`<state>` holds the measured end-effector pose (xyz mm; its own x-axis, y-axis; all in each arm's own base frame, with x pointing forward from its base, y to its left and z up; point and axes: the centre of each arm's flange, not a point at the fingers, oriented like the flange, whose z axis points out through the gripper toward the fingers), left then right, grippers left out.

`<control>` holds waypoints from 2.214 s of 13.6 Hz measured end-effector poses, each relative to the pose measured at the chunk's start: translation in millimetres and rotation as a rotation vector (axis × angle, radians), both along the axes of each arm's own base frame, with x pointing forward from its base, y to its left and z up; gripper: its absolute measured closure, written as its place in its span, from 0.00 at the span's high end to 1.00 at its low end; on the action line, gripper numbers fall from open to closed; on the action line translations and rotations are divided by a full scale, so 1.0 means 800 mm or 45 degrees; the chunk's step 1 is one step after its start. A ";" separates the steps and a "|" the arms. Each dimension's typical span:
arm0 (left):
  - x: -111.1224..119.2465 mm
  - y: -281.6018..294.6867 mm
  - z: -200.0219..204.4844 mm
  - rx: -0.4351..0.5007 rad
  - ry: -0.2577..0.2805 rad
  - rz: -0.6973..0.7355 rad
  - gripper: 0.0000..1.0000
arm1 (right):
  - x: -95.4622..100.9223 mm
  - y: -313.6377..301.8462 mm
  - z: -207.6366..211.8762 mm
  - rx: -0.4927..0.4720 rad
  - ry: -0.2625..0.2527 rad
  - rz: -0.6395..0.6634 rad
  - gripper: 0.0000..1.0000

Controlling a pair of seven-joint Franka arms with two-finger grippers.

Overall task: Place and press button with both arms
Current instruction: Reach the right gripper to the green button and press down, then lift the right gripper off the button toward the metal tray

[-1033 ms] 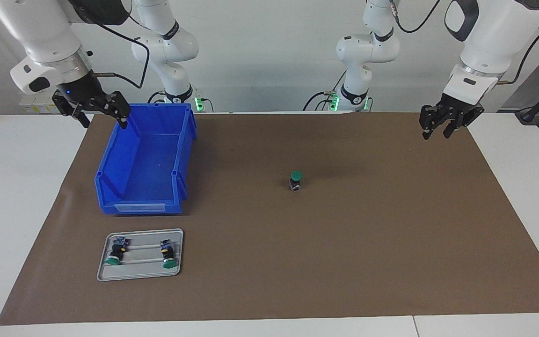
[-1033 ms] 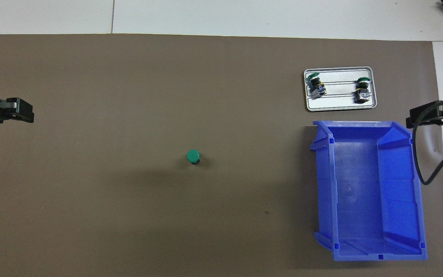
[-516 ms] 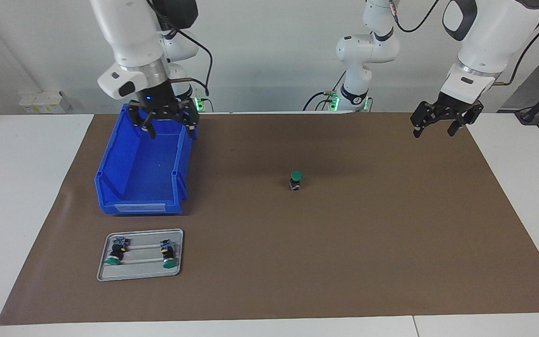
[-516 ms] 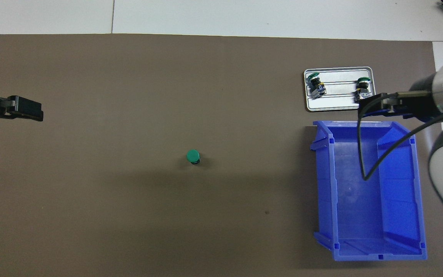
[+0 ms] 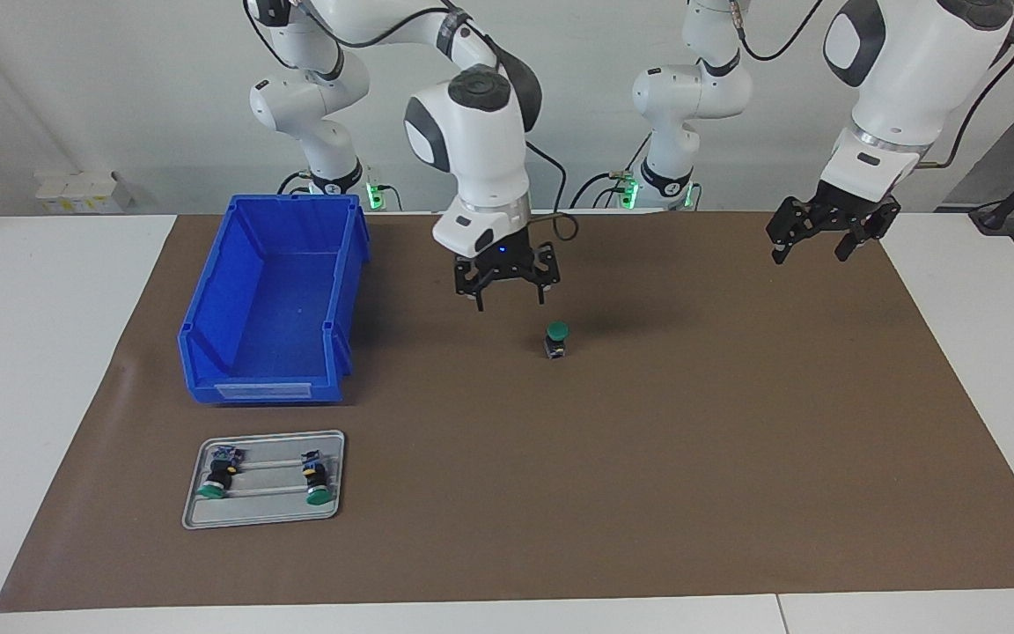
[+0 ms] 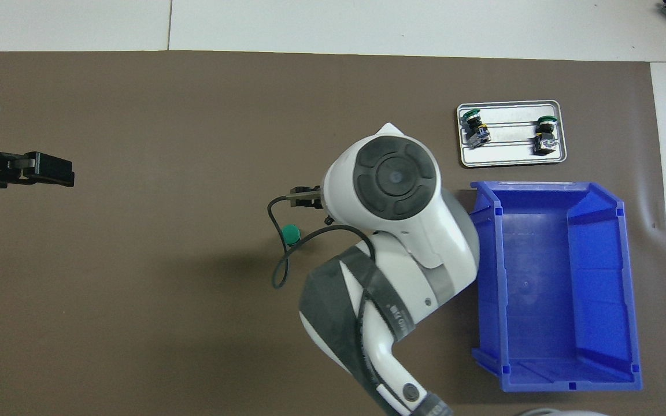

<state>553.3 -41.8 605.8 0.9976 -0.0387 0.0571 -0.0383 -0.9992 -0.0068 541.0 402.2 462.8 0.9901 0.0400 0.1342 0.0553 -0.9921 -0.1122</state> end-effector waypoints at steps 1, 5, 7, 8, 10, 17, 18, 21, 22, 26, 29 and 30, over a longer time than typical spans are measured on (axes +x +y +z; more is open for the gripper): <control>0.000 0.000 0.000 0.000 0.000 0.000 1.00 | -0.006 0.018 -0.018 -0.003 0.001 0.026 1.00; -0.001 0.000 0.000 0.000 0.001 0.001 1.00 | -0.021 0.057 -0.066 -0.003 -0.012 0.089 1.00; -0.001 0.000 0.000 0.000 0.001 0.001 1.00 | -0.022 0.074 -0.110 -0.013 -0.034 0.136 1.00; -0.002 0.000 0.000 0.000 0.002 0.001 1.00 | -0.021 0.079 -0.134 -0.023 -0.042 0.160 1.00; -0.002 0.001 -0.001 0.000 0.002 0.001 1.00 | -0.019 0.080 -0.166 -0.054 -0.027 0.206 1.00; -0.002 0.001 -0.001 0.000 0.004 0.001 1.00 | -0.039 0.084 -0.193 -0.093 0.006 0.286 0.97; -0.002 0.001 -0.001 0.000 0.004 0.001 1.00 | -0.039 0.084 -0.192 -0.090 -0.003 0.292 0.97; -0.002 0.001 -0.001 0.000 0.004 0.001 1.00 | -0.035 0.085 -0.190 -0.093 -0.049 0.311 0.88; -0.002 0.001 -0.001 0.000 0.004 0.001 1.00 | -0.035 0.085 -0.190 -0.098 -0.053 0.316 0.87; -0.002 0.001 -0.001 0.000 0.003 0.001 1.00 | -0.035 0.082 -0.192 -0.104 -0.053 0.317 0.40; -0.002 0.001 -0.001 0.000 0.003 0.001 1.00 | -0.025 0.072 -0.188 -0.104 -0.059 0.297 0.35; -0.002 0.001 -0.001 0.000 0.003 0.001 1.00 | -0.019 0.067 -0.185 -0.101 -0.064 0.285 0.35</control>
<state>551.6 -41.4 604.9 0.9978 -0.0381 0.0544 -0.0378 -0.9993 -0.0069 525.6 456.0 314.7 0.9475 0.2703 0.1708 0.2786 -0.9601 -0.0260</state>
